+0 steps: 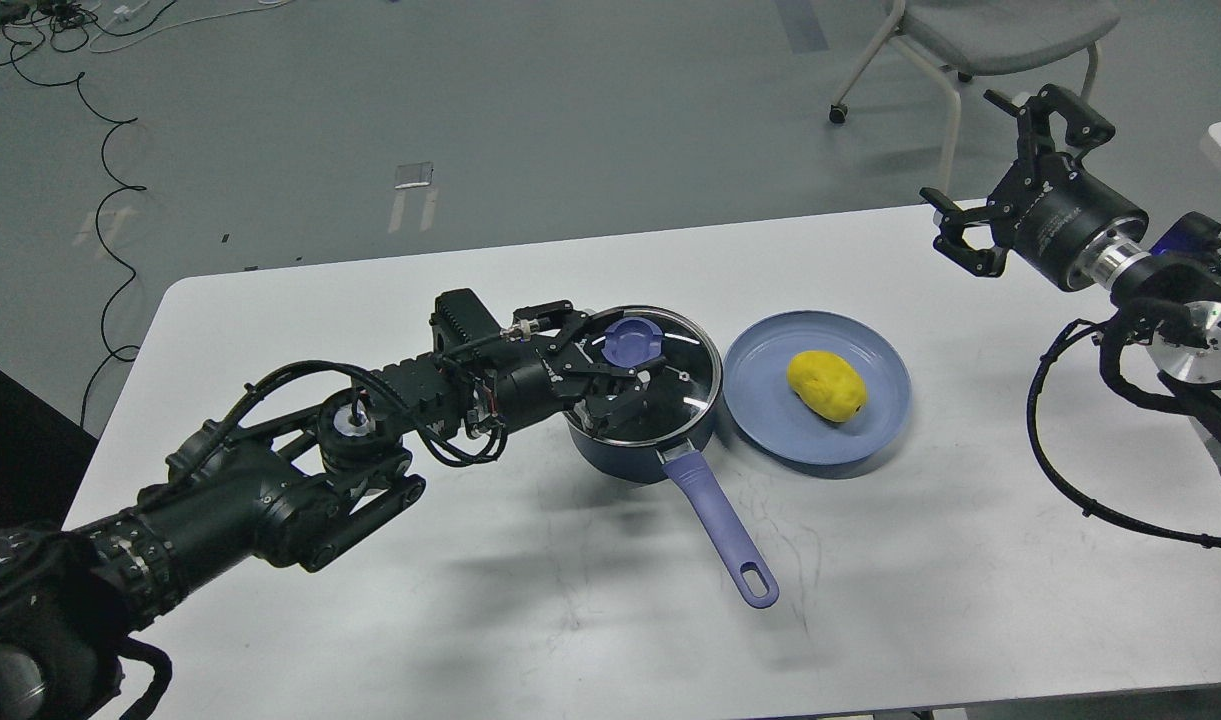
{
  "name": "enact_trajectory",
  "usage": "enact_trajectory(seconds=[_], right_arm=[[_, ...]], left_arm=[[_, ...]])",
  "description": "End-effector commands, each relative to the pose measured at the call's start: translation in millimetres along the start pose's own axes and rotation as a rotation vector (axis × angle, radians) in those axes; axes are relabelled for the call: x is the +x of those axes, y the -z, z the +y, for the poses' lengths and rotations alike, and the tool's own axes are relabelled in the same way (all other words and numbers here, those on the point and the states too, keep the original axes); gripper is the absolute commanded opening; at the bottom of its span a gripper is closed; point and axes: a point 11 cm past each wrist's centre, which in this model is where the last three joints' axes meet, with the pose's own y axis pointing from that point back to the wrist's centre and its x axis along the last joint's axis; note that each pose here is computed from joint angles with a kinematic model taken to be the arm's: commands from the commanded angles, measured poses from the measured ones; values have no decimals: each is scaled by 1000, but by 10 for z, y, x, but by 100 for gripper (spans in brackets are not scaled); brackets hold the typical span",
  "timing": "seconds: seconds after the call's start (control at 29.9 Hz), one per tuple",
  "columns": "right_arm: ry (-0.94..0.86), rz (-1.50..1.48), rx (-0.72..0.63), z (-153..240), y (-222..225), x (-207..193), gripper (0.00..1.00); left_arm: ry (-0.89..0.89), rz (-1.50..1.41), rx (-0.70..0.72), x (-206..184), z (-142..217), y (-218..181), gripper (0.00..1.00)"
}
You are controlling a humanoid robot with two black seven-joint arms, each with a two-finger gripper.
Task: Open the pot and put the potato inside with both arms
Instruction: 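Close the left gripper on the blue knob of the lid, then lift the lid off the saucepan and carry it toward the robot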
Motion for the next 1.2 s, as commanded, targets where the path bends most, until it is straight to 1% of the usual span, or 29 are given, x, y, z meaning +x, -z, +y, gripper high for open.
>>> enact_trajectory(seconds=[0.0, 0.33, 0.57, 0.74, 0.8, 0.9, 0.94, 1.0, 1.07, 1.17], right_arm=[[-4, 1, 0, 2, 4, 7, 100], [0, 1, 3, -3, 17, -11, 100], [5, -1, 2, -9, 4, -30, 100], [9, -5, 1, -17, -9, -47, 100], [7, -3, 1, -14, -5, -38, 100], [9, -2, 0, -12, -5, -41, 100], [11, -2, 0, -13, -4, -46, 100], [12, -2, 1, -14, -3, -52, 100], [12, -2, 0, -15, -9, -50, 100], [15, -2, -9, -20, -47, -62, 100]], left_arm=[[0, 1, -1, 0, 4, 1, 69], [-11, -4, 4, 64, 63, 49, 68], [-51, 3, 17, 274, 182, 152, 68], [-51, -9, 32, 315, 237, 225, 67], [-50, -24, 46, 368, 301, 305, 67], [-36, -45, 85, 386, 491, 482, 67], [-25, -47, 94, 359, 595, 547, 65], [-15, -45, 101, 324, 693, 599, 61], [-7, -45, 135, 266, 891, 712, 60], [-4, -38, 164, 152, 1085, 782, 60]])
